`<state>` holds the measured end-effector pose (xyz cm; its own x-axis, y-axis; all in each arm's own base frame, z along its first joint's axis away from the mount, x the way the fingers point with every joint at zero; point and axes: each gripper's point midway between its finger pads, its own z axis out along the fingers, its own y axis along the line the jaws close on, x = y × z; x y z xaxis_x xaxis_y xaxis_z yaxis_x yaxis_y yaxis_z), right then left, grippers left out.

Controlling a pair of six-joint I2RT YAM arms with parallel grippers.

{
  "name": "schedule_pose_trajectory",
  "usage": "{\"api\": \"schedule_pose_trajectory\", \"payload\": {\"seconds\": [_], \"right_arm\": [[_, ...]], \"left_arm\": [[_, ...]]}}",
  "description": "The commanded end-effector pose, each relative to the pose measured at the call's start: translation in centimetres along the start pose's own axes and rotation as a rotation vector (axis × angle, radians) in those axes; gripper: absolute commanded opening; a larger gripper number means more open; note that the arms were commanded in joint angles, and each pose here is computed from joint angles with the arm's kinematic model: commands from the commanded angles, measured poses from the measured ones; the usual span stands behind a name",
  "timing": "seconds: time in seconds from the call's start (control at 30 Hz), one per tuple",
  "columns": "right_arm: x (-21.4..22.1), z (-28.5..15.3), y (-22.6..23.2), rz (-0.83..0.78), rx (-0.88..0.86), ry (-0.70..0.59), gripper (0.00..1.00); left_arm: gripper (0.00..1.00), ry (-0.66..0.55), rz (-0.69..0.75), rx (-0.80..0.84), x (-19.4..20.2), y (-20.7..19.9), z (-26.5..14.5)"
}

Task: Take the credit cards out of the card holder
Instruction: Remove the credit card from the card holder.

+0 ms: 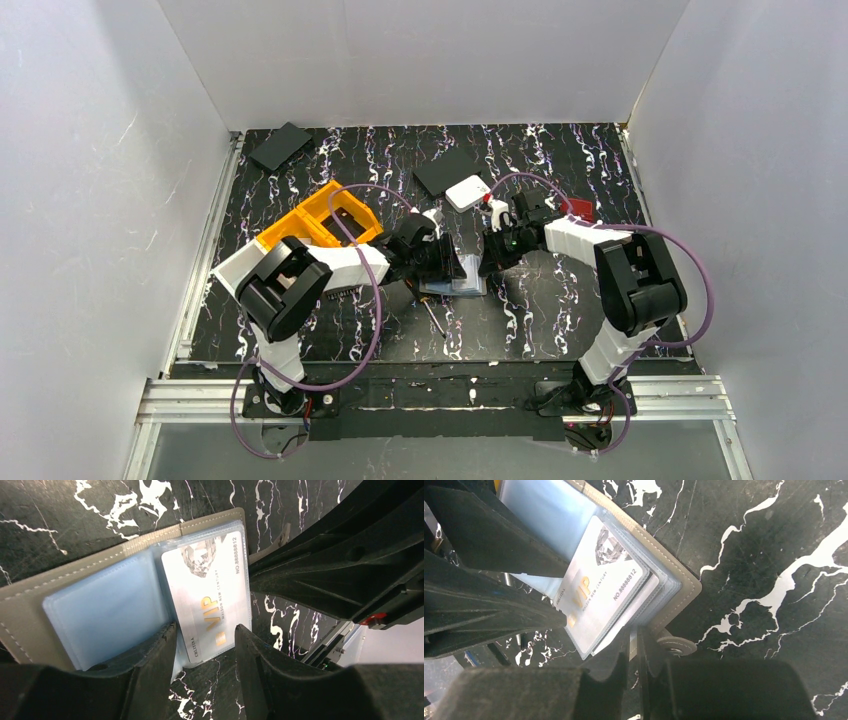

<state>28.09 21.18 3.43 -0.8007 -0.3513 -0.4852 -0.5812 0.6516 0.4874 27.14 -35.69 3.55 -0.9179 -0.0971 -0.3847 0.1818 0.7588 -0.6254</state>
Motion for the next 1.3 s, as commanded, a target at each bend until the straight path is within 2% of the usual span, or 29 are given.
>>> {"api": "schedule_pose_trajectory", "payload": {"seconds": [0.0,0.07,0.4,0.7,0.8,1.07,1.27], "right_arm": [[0.2,0.4,-2.1,0.017,0.078,0.026,0.16],[0.3,0.5,-2.2,0.018,0.079,0.033,0.15],[-0.9,-1.1,-2.3,0.013,0.072,-0.004,0.17],[-1.6,-3.3,-3.4,0.063,0.044,-0.065,0.2],[-1.8,-4.0,-2.8,0.067,-0.022,-0.086,0.21],[-2.9,-5.6,1.3,-0.046,-0.219,-0.164,0.27],[-2.9,-4.9,1.9,-0.053,-0.241,-0.152,0.26]], "left_arm": [[0.42,-0.014,-0.077,0.006,-1.1,0.1,0.3],[0.39,0.0,-0.113,0.016,-1.1,0.0,0.5],[0.33,0.035,-0.114,0.043,-0.6,-0.4,0.7],[0.35,0.071,-0.088,0.09,0.5,-3.0,1.5],[0.36,0.056,-0.099,0.08,0.4,-3.1,1.4],[0.39,-0.004,-0.128,0.065,0.0,-3.3,-0.3],[0.39,-0.039,-0.188,0.06,-0.3,-3.2,-0.7]]}}
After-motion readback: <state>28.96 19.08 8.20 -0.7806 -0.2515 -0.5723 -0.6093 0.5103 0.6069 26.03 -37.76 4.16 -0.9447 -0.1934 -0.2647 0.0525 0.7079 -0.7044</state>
